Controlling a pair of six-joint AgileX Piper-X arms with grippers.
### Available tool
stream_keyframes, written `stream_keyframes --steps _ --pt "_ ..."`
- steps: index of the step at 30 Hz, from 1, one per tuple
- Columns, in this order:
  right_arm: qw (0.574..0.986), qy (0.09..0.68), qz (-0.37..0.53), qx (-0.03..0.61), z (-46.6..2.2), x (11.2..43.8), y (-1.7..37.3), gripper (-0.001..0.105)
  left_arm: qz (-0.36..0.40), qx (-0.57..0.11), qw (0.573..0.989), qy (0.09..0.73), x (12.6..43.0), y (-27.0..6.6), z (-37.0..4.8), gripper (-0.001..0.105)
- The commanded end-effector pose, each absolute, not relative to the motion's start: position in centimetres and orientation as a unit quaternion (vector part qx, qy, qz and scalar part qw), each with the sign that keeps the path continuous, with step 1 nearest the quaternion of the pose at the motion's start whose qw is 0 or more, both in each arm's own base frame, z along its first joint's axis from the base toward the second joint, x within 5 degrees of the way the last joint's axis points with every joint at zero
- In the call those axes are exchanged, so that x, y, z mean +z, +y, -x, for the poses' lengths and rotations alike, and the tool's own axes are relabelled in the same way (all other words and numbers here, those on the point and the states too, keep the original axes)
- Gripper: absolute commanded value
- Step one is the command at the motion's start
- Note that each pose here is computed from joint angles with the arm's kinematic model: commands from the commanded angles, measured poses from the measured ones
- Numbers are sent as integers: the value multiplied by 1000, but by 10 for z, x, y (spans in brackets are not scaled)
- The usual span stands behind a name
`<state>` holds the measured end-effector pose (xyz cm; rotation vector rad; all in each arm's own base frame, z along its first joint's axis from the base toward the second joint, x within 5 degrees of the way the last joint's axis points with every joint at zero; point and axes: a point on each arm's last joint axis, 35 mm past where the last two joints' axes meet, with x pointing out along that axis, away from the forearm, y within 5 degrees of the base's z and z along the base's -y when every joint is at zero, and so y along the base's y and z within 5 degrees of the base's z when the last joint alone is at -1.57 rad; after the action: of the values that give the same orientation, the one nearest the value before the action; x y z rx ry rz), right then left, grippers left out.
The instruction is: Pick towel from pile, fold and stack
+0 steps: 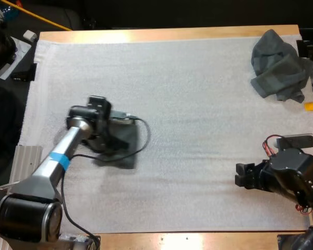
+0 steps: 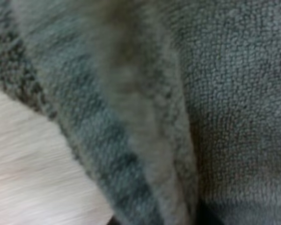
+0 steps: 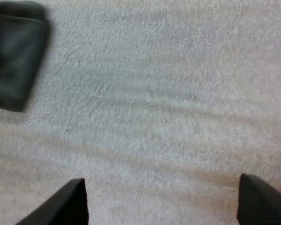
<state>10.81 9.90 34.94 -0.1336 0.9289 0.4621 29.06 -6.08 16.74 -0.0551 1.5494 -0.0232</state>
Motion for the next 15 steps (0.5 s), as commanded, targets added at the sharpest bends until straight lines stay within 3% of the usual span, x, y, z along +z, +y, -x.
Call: stream_keyframes --steps 1,7,15 --pt "866 443 64 224 -107 351 98 64 -35 55 710 701 174 -28 -289 0" --pt "863 444 60 232 -106 351 99 64 -71 133 696 702 177 13 -288 0" --pt "855 448 44 258 -106 352 101 64 -55 156 694 701 180 32 -287 0"
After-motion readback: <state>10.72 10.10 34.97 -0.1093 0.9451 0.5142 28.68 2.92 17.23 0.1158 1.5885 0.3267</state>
